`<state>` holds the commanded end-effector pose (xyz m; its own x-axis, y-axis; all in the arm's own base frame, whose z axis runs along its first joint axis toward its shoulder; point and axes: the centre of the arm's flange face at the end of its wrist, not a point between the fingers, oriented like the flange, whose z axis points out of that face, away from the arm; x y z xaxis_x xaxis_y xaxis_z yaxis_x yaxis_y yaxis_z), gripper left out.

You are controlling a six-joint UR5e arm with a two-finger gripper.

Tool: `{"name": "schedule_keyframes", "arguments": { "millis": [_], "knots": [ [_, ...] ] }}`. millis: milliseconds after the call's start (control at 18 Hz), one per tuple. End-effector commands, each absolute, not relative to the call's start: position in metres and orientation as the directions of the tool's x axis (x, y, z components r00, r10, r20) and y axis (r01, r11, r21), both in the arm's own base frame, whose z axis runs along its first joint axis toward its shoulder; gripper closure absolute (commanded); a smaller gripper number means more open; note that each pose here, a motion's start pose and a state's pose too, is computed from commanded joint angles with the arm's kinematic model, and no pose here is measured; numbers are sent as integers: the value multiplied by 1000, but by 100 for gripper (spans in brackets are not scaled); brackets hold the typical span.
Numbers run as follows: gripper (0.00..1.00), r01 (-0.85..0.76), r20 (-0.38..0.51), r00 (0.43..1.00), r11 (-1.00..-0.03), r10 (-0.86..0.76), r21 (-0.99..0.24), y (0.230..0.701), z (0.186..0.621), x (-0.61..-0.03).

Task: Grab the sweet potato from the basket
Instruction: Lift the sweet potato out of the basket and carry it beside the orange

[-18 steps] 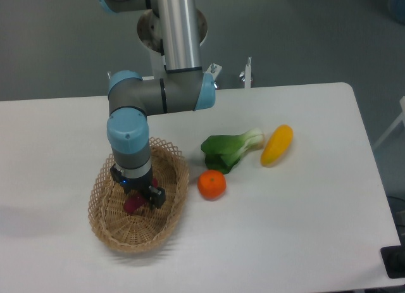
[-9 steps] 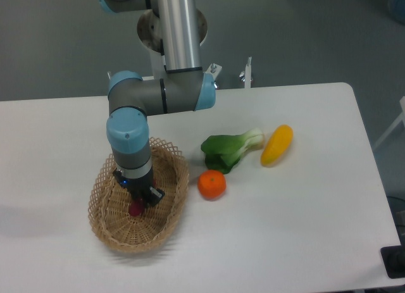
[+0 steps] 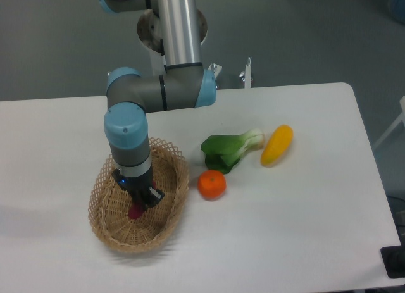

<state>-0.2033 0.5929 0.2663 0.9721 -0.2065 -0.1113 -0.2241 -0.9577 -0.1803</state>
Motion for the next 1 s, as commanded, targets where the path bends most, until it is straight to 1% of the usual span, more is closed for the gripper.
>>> {"name": "schedule_keyframes", "arguments": {
  "millis": [222, 500, 611, 778, 1000],
  "knots": [
    [69, -215, -137, 972, -954, -189, -208, 596, 291, -217],
    [70, -189, -161, 975, -956, -154, -225, 589, 320, -256],
    [70, -163, -170, 978, -959, -125, -232, 576, 334, -281],
    [70, -184, -189, 972, -957, -143, -224, 558, 342, -315],
    [70, -188, -208, 967, -960, -145, -208, 533, 343, -357]
  ]
}}
